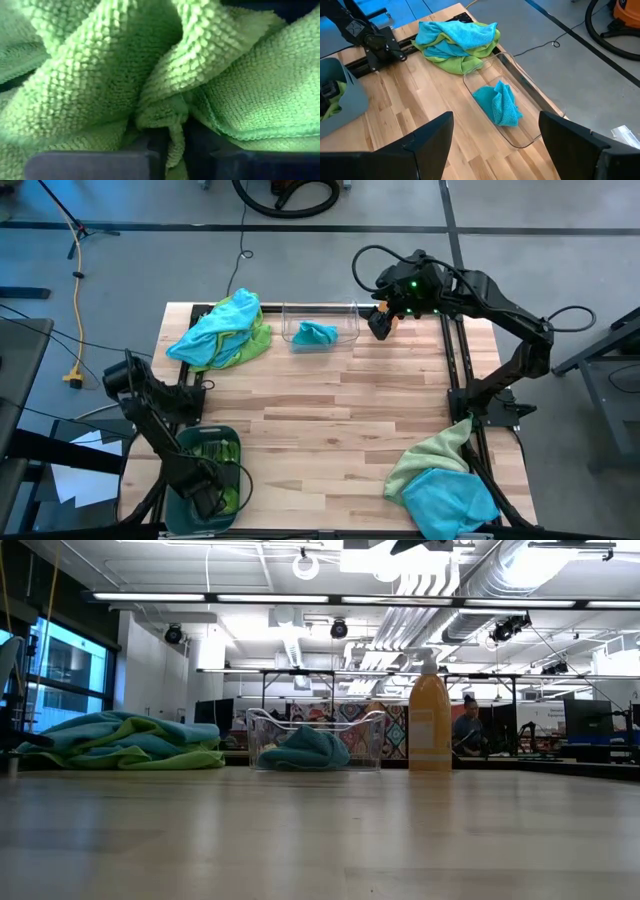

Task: Sort microfiber towel by color & place in baskets
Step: Put the green microfiber towel into the blue bin, then put the blue microfiber towel into the transparent bin

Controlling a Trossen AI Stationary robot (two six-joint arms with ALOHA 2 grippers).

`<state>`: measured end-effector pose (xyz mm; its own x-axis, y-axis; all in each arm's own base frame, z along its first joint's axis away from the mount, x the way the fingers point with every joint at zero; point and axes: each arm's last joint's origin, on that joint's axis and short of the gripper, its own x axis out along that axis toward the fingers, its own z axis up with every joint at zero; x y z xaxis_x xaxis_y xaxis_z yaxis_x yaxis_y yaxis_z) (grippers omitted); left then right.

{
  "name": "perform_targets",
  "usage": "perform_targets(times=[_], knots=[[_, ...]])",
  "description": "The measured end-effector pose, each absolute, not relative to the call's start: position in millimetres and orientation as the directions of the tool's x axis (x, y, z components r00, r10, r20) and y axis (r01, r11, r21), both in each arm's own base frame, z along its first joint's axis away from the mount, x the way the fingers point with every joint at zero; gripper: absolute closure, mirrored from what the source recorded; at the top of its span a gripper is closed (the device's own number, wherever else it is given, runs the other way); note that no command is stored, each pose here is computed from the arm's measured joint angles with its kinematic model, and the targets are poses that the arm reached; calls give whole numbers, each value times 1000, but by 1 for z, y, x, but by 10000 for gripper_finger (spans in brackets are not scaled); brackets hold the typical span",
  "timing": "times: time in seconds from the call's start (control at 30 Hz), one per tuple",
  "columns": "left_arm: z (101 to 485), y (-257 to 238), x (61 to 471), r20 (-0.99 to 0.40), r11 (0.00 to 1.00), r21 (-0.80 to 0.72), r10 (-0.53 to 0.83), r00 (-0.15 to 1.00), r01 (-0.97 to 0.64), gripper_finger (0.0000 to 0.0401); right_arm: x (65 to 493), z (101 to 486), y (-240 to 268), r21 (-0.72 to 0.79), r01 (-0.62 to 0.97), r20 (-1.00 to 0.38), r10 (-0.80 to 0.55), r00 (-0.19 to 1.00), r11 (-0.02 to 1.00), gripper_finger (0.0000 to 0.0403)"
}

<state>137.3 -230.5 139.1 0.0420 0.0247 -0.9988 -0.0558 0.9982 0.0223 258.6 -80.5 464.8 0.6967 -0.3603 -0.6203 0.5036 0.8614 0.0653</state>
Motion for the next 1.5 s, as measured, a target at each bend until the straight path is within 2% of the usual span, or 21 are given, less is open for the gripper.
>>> perform_targets(times=[0.2, 0.4, 0.5, 0.67, 0.8, 1.03, 1.13, 1.2, 1.3, 1.37, 1.5], knots=[[143, -230, 137, -999, 998, 4, 7, 44, -56, 294, 259, 465, -81, 64, 503, -620, -360, 697, 862, 111], [147, -229, 137, -1000, 998, -18, -16, 24, -66, 255, 259, 465, -81, 56, 497, -620, -360, 697, 866, 111], [159, -230, 141, -998, 996, -54, -55, -7, -67, 248, 259, 465, -81, 52, 495, -620, -360, 697, 868, 111], [194, -226, 139, -995, 994, -101, -101, 13, -46, 246, 258, 465, -80, 46, 491, -620, -360, 697, 870, 111], [231, -215, 133, -988, 987, -148, -146, 45, -55, 246, 258, 465, -80, 44, 489, -620, -360, 697, 871, 111], [294, -188, 116, -944, 950, -309, -302, 132, -39, 246, 258, 465, -80, 29, 478, -620, -359, 697, 878, 111], [324, -169, 113, -899, 938, -340, -304, 314, -65, 246, 258, 464, -80, 16, 467, -630, -353, 691, 884, 111], [341, -153, 114, -832, 938, -319, -208, 514, -138, 246, 257, 463, -80, 10, 460, -640, -348, 685, 888, 111], [362, -127, 119, -642, 914, -299, 19, 766, -274, 247, 255, 460, -77, 34, 425, -670, -295, 681, 904, 111], [371, -112, 123, -531, 895, -284, 152, 834, -344, 247, 254, 458, -75, 54, 389, -699, -243, 673, 920, 111], [384, -85, 141, -433, 870, -240, 301, 850, -431, 247, 250, 452, -65, 64, 321, -760, -162, 629, 945, 111]])
